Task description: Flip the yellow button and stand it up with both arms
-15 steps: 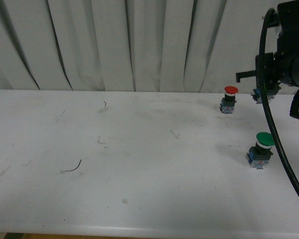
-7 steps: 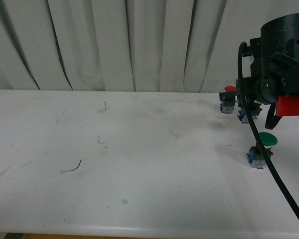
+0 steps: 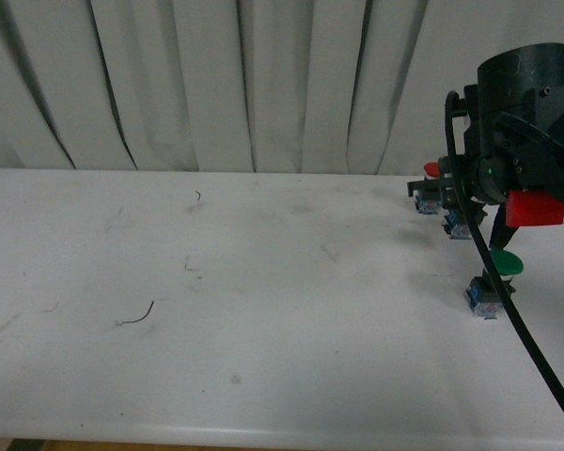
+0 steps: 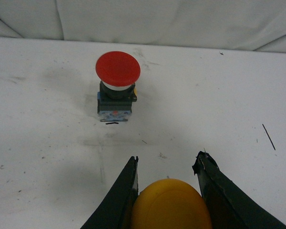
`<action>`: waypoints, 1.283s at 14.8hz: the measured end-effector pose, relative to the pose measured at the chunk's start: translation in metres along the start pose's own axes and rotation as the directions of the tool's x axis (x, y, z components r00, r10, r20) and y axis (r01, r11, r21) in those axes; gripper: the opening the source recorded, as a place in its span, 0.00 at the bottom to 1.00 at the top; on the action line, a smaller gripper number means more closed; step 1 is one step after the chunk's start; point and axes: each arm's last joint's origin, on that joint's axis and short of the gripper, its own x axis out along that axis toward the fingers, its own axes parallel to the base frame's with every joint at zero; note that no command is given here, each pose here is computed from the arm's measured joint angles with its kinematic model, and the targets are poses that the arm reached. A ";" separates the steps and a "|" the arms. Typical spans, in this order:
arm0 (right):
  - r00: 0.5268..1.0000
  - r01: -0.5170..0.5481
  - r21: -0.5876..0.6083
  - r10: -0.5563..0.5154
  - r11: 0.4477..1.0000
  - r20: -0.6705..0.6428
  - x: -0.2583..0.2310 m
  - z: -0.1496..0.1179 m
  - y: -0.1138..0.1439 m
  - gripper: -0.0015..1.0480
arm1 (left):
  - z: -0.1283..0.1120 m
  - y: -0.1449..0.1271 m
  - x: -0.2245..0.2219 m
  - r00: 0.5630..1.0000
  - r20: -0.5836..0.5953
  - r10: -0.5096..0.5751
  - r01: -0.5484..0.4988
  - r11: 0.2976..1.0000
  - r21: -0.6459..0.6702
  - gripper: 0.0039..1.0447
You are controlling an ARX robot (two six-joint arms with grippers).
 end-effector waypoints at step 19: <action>1.000 -0.024 -0.032 0.023 0.999 -0.014 0.024 -0.011 0.010 0.93 | 0.000 0.000 0.000 1.000 0.000 0.000 0.000 1.000 0.000 0.94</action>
